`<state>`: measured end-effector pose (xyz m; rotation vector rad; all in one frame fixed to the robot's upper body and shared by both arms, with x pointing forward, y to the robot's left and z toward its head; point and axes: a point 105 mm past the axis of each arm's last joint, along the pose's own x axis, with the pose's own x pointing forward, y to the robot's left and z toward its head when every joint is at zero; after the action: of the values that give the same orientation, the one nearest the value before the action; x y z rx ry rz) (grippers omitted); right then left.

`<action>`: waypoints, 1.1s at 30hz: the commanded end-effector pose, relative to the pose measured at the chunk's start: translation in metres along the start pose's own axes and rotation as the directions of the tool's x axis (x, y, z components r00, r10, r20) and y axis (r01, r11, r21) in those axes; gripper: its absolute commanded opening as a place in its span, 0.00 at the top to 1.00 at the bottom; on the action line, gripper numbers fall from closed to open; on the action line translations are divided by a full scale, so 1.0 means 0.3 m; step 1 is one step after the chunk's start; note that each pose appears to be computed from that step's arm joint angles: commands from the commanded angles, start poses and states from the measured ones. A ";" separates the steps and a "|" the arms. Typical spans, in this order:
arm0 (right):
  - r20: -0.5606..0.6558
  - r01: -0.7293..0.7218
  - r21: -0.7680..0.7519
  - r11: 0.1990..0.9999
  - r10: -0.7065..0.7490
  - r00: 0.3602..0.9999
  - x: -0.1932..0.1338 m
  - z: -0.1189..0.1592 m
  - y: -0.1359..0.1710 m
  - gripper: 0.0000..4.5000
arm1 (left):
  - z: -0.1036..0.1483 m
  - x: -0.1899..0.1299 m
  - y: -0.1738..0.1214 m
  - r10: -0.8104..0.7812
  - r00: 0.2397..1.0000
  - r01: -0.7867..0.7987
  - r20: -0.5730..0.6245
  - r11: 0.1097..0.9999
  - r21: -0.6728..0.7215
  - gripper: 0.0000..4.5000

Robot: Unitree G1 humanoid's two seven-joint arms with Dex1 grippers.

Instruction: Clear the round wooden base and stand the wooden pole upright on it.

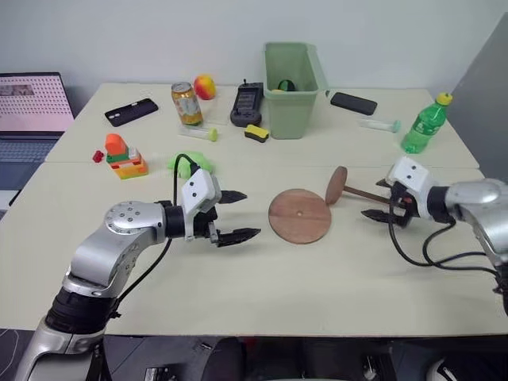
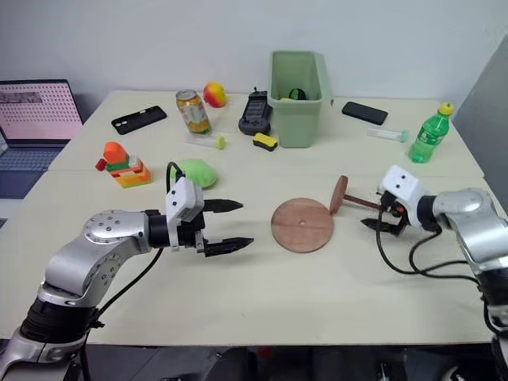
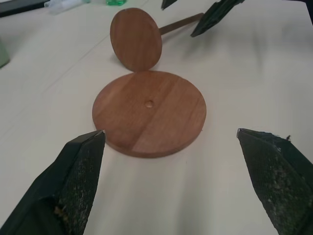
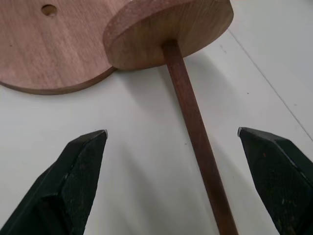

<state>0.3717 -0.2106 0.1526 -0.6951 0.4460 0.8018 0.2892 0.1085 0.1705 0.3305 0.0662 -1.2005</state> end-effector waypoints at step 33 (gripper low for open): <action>0.643 -0.108 0.183 0.977 -0.036 0.765 -0.058 0.485 -0.054 0.95 | 0.063 -0.086 -0.057 0.159 0.973 -0.168 0.167 0.985 0.038 0.00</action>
<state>0.3976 -0.1319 0.2342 -0.3132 0.0678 0.9876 0.2676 0.1166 0.1844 0.2717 -0.0817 -1.1085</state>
